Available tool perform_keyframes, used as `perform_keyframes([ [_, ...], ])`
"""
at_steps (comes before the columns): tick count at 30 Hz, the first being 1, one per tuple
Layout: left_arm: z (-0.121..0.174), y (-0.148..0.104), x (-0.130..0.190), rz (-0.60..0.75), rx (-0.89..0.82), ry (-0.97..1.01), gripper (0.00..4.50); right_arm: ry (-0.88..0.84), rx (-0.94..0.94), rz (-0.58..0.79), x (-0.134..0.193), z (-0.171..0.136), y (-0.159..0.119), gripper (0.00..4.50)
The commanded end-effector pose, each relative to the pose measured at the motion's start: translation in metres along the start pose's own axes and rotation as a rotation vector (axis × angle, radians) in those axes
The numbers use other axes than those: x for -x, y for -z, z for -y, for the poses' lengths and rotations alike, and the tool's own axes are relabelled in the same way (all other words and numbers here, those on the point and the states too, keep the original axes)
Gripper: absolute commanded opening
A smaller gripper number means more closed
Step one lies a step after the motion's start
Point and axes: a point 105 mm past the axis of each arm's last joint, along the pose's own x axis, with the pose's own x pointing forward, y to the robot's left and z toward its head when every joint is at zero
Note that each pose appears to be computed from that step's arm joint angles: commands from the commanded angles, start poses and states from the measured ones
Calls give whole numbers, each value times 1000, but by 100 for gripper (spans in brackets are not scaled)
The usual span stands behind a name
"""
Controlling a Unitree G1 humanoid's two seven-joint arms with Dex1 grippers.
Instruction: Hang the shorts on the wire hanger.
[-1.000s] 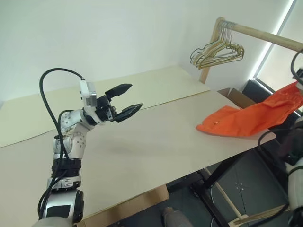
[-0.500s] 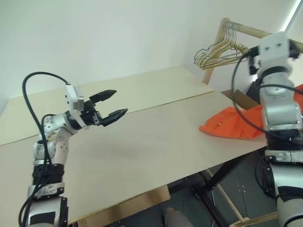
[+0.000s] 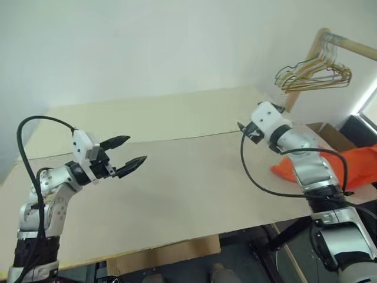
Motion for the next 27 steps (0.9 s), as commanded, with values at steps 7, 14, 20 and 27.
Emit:
perform_keyframes([
  [7, 0, -17, 14, 26, -70, -80, 450, -228, 98, 113, 1, -33, -19, 447],
  [14, 15, -9, 29, -22, -44, -69, 450, -357, 140, 112, 6, -52, -11, 447],
  [20, 22, -3, 34, -51, -1, -66, 450, -404, 165, 128, 7, -56, -10, 447],
  [27, 29, 1, 35, -72, -4, -36, 450, -424, 189, 137, 8, -61, -9, 447],
])
